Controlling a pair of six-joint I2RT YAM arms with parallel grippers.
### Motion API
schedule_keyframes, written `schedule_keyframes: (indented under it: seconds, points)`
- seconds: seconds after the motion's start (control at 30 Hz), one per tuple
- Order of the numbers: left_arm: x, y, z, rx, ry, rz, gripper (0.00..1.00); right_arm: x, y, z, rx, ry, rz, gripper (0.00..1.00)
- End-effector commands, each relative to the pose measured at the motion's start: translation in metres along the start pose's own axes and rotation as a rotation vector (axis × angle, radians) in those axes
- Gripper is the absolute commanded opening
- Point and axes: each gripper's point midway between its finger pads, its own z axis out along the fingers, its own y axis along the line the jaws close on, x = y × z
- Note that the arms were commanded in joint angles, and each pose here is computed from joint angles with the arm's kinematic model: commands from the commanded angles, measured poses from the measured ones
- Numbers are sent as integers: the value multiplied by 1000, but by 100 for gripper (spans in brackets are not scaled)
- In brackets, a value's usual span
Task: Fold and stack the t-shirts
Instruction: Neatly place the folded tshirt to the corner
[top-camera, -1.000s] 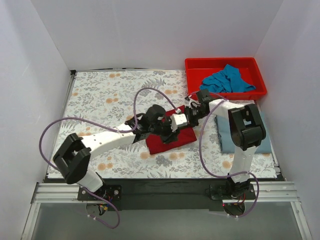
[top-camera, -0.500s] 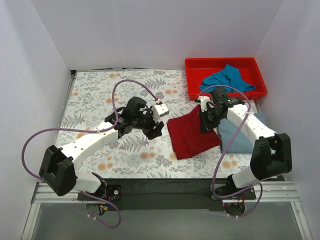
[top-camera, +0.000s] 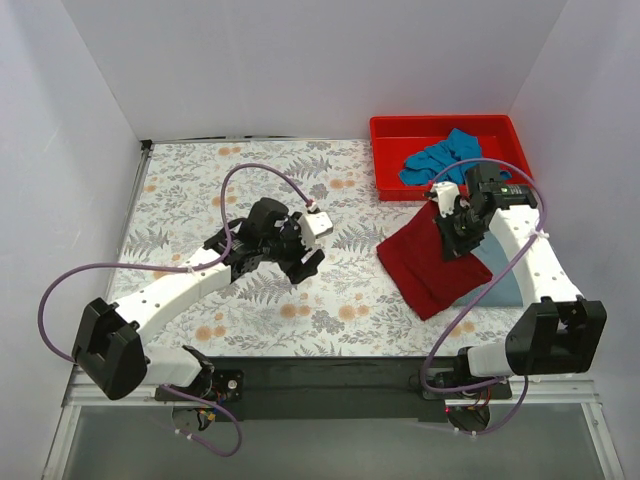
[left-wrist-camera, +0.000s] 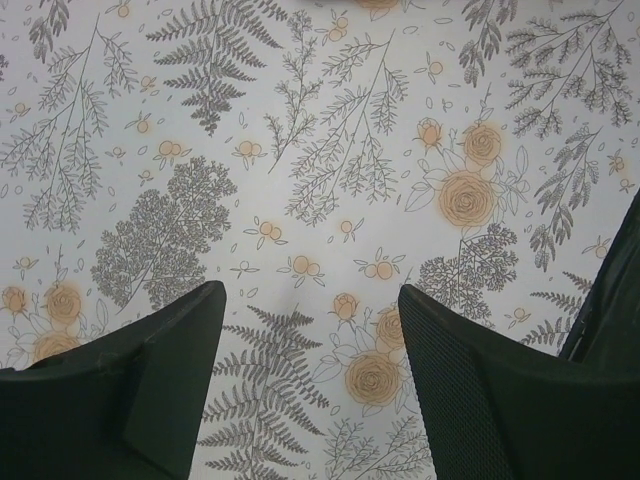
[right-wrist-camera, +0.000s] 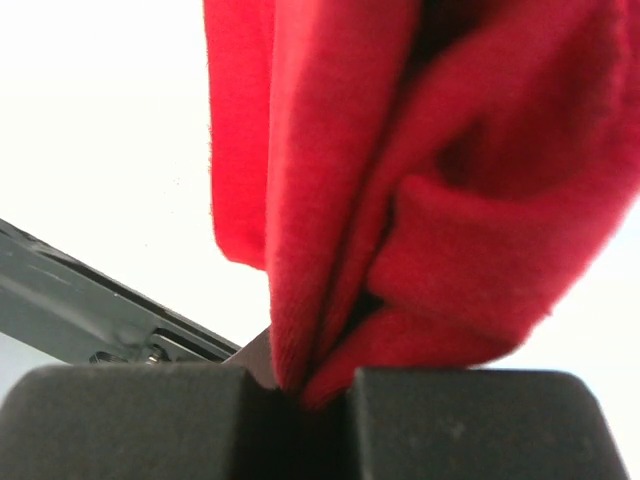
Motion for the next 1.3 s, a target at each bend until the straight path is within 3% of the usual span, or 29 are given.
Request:
schedule_keyframes:
  seconds: [0.0,0.7,0.93,1.27]
  points:
    - [2,5,-11,-50,-6,17,70,-10,-3,-36,58,-58,-49,1]
    - [18,9,-18,-97,15,46,71,-12,-11,-102,145,-174,29,1]
    - [18,11,-19,-106,20,47,71,-11,-22,-90,125,-127,44,1]
    - [29,9,-18,-105,51,36,71,4,-46,-75,84,-90,192,1]
